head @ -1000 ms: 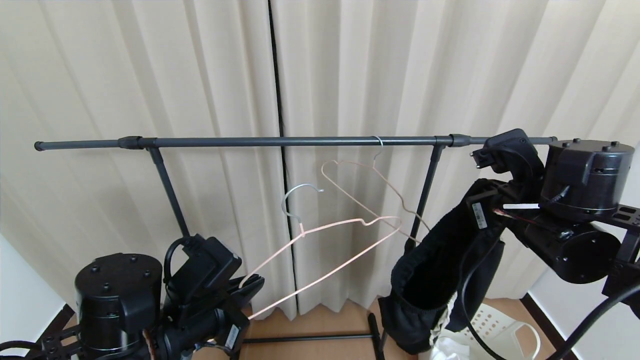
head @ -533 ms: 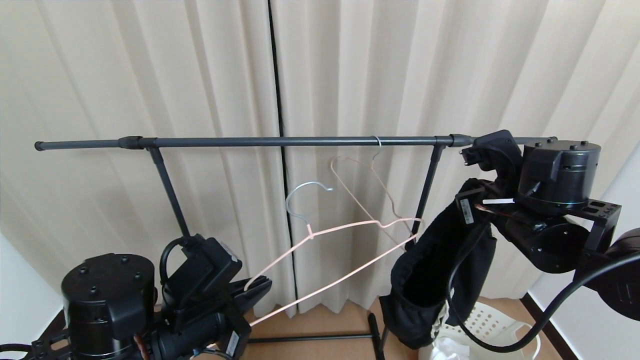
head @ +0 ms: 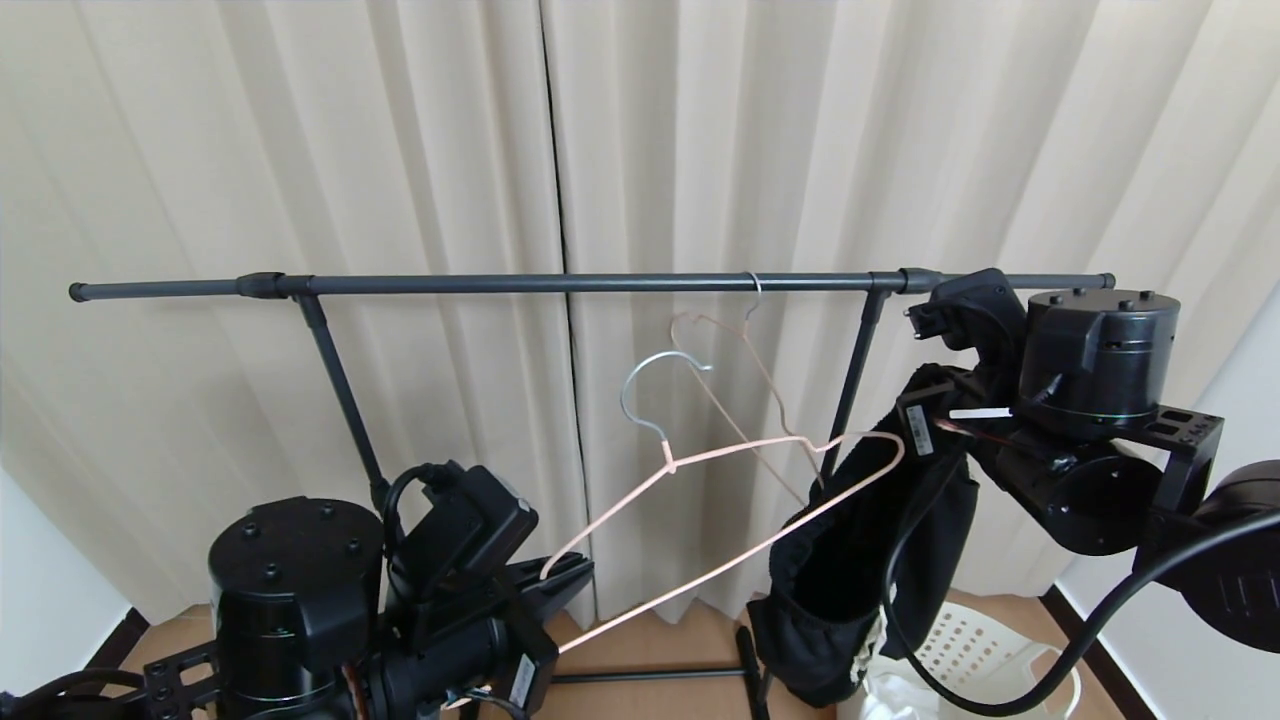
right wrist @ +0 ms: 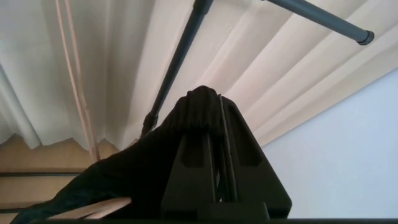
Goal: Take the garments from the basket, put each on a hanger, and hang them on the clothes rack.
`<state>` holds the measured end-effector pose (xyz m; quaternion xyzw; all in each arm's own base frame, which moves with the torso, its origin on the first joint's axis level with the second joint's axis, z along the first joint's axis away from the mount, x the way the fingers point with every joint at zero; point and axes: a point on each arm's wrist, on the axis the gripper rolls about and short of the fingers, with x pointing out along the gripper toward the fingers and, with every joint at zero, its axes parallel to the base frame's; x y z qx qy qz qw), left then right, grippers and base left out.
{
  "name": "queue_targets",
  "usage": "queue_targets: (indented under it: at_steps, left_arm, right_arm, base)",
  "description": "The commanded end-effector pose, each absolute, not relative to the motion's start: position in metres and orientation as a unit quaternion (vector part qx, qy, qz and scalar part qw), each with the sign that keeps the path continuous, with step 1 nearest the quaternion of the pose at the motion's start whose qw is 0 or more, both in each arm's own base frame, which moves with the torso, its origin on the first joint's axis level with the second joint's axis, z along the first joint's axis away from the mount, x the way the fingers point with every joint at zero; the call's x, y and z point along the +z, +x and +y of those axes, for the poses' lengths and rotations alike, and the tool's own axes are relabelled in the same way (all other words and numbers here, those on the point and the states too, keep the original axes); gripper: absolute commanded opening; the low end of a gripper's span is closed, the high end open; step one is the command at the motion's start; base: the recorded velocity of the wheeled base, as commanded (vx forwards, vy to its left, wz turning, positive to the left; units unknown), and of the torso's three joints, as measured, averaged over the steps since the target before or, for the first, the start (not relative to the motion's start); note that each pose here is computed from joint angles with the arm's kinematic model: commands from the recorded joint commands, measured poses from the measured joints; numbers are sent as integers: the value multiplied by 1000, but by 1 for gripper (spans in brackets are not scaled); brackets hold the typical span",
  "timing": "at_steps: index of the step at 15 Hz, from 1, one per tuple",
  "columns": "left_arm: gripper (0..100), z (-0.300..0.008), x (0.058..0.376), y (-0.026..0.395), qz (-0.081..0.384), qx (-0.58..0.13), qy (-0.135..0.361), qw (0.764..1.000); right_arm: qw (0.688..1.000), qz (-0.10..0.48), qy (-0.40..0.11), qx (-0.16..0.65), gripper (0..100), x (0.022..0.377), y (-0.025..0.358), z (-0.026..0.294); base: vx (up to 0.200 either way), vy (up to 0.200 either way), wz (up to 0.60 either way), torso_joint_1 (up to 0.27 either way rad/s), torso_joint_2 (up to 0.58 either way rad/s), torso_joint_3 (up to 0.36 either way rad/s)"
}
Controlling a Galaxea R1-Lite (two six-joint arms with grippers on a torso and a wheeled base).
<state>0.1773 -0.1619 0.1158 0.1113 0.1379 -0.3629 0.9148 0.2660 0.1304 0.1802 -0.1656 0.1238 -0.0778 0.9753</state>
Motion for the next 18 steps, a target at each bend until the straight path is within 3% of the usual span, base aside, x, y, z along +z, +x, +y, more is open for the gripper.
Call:
queue_targets:
  at_steps: [1, 18]
  left_arm:
    - [0, -164, 115, 180, 143, -361, 103, 916]
    - [0, -179, 111, 193, 144, -353, 86, 920]
  right_arm:
    - [977, 122, -162, -68, 0, 180, 262, 137]
    - [986, 95, -126, 59, 0, 187, 204, 195]
  base:
    - [0, 0, 0, 0, 0, 0]
    - [0, 0, 0, 0, 0, 0]
